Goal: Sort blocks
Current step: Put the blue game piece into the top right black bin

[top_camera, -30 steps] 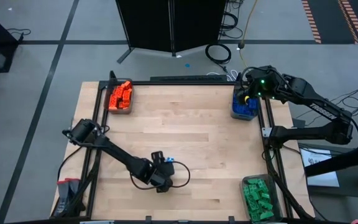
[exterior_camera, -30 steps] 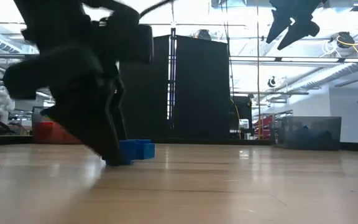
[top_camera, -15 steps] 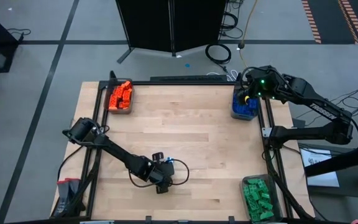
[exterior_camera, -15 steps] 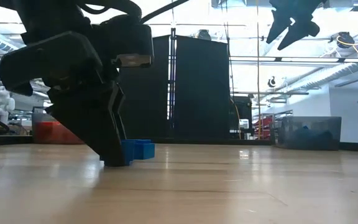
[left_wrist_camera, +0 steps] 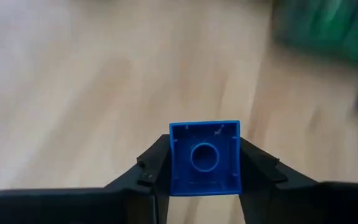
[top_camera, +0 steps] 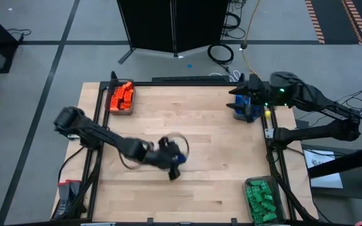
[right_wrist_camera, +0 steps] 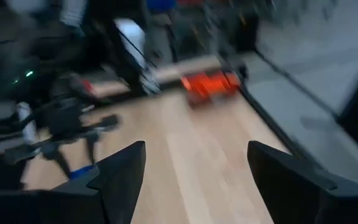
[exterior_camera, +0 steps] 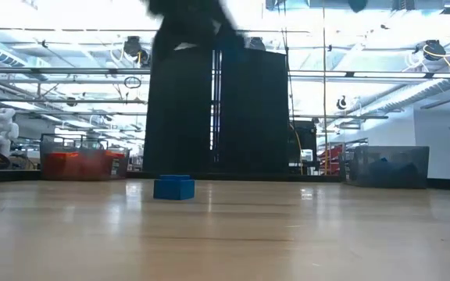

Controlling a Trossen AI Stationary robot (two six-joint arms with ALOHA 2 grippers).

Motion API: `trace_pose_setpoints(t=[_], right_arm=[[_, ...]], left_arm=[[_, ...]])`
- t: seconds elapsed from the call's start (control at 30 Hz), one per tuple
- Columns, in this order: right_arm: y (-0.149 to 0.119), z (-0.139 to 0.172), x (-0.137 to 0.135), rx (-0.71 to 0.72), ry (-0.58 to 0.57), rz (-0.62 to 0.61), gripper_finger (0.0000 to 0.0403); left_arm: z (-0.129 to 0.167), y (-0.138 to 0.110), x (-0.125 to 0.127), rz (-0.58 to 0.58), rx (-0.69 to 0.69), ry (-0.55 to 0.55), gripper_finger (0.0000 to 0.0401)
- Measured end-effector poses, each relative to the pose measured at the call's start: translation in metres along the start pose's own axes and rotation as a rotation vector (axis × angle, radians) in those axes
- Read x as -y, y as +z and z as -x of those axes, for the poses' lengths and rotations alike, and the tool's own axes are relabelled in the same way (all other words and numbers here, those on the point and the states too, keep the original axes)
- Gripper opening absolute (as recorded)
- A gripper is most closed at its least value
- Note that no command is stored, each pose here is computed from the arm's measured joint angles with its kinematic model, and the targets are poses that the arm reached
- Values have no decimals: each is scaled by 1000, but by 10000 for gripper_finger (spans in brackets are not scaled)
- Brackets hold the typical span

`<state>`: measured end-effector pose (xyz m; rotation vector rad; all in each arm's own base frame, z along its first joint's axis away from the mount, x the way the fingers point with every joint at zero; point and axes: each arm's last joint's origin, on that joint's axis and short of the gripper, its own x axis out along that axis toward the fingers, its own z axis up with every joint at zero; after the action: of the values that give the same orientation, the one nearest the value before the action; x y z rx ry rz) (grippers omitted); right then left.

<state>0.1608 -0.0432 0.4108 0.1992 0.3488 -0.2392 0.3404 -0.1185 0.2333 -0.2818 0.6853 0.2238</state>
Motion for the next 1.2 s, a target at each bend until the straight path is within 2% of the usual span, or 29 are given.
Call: trace_pose_setpoints(t=[0.17,0.3,0.4,0.57,0.7,0.8,1.03,1.2], right_arm=[[14,8,-22,183,105,105,276],[20,-1,-41,259,151,190,276],[24,-17,-58,316,157,294,276],[24,-48,-90,363,106,503,276],[33,-66,-112,335,55,608,276],[45,-76,-128,344,59,673,277],[65,-90,-144,317,39,698,283],[69,-98,-149,311,45,701,290]], left_arm=[[68,78,-15,199,469,-170,126],[112,111,-26,276,751,-322,126],[134,124,-32,318,886,-419,126],[138,126,-34,361,897,-474,126],[136,127,-33,378,894,-487,126],[134,126,-33,380,882,-485,126],[135,126,-33,374,889,-486,126],[134,126,-33,374,890,-487,126]])
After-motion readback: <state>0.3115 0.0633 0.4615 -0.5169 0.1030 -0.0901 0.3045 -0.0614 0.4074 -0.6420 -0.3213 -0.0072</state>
